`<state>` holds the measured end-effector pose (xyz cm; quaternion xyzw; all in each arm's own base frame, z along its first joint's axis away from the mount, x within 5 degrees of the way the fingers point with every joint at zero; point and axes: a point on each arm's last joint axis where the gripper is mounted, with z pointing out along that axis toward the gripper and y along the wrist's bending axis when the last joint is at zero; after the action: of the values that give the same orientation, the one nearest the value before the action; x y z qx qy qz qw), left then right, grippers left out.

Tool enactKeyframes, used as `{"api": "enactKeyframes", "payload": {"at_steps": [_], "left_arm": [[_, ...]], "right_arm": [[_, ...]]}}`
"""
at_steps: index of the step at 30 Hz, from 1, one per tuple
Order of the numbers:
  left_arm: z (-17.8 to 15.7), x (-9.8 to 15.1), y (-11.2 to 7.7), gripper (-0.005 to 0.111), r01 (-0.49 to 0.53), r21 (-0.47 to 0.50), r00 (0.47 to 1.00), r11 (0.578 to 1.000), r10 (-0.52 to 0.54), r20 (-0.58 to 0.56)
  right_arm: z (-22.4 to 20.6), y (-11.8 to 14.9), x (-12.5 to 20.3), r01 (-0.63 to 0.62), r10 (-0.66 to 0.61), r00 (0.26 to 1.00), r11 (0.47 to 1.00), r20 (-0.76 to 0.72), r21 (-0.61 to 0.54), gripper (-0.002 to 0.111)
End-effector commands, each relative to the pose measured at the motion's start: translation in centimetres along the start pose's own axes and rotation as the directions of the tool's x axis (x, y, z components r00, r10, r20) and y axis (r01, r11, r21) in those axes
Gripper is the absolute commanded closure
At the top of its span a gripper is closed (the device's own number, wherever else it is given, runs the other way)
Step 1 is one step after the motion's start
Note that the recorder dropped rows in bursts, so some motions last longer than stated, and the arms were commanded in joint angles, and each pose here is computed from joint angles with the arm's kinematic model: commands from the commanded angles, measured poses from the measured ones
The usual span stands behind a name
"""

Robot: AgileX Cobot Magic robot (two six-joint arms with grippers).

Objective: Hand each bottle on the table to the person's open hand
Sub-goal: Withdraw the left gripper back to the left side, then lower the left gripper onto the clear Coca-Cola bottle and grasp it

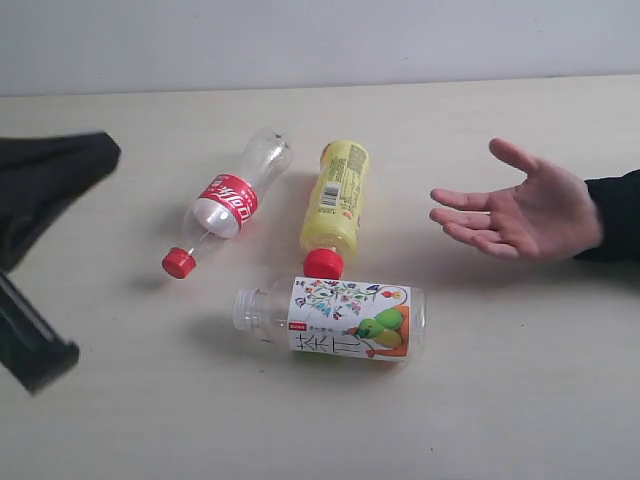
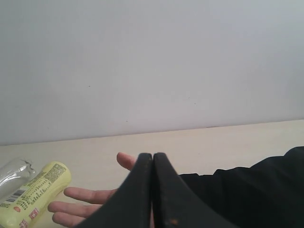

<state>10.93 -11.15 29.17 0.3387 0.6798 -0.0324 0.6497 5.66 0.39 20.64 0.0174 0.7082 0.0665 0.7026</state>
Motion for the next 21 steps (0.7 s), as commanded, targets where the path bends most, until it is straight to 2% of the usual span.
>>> {"api": "enactKeyframes", "payload": {"at_steps": [1, 3, 5, 7, 9, 10, 12, 13, 15, 18, 21], "left_arm": [[0.9, -1.9, 3.0, 0.107, -0.012, -0.265, 0.989, 0.964, -0.028, -0.145], [2.7, -2.9, 4.1, 0.107, -0.077, -0.317, 0.961, 0.945, -0.014, -0.276], [5.7, -3.4, 6.2, 0.107, -0.070, -0.360, 0.889, 0.930, -0.106, -0.446], [8.6, -2.9, 7.5, 0.107, -0.066, -0.328, 0.817, 0.942, -0.138, -0.560], [11.3, -1.7, 8.6, 0.107, 0.034, -0.291, 0.737, 0.956, -0.221, -0.639], [12.5, -1.3, 8.8, 0.107, 0.053, -0.260, 0.707, 0.964, -0.220, -0.672], [15.2, 0.5, 9.3, 0.107, 0.159, -0.208, 0.611, 0.965, -0.261, -0.747], [16.9, 1.8, 9.3, 0.107, 0.190, -0.160, 0.551, 0.969, -0.240, -0.800], [18.6, 2.8, 9.5, 0.107, 0.225, -0.135, 0.489, 0.965, -0.231, -0.841], [21.2, 4.5, 10.0, 0.107, 0.263, -0.161, 0.403, 0.951, -0.260, -0.877], [23.9, 5.9, 9.8, 0.107, 0.281, -0.165, 0.361, 0.945, -0.264, -0.895]], "right_arm": [[0.0, 0.0, 0.1, 0.000, 0.000, 1.000, 1.000, 0.005, 0.005, 0.108], [0.0, 0.0, 0.1, 0.000, 0.000, 1.000, 1.000, 0.005, 0.005, 0.108], [0.0, 0.0, 0.1, 0.000, 0.000, 1.000, 1.000, 0.005, 0.005, 0.108], [0.0, 0.0, 0.1, 0.000, 0.000, 1.000, 1.000, 0.005, 0.005, 0.108], [0.0, 0.0, 0.1, 0.000, 0.000, 1.000, 1.000, 0.005, 0.005, 0.108], [0.0, 0.0, 0.1, 0.000, 0.000, 1.000, 1.000, 0.005, 0.005, 0.108], [0.0, 0.0, 0.1, 0.000, 0.000, 1.000, 1.000, 0.005, 0.005, 0.108], [0.0, 0.0, 0.1, 0.000, 0.000, 1.000, 1.000, 0.005, 0.005, 0.108], [0.0, 0.0, 0.1, 0.000, 0.000, 1.000, 1.000, 0.005, 0.005, 0.108], [0.0, 0.0, 0.1, 0.000, 0.000, 1.000, 1.000, 0.005, 0.005, 0.108], [0.0, 0.0, 0.1, 0.000, 0.000, 1.000, 1.000, 0.005, 0.005, 0.108]]}}
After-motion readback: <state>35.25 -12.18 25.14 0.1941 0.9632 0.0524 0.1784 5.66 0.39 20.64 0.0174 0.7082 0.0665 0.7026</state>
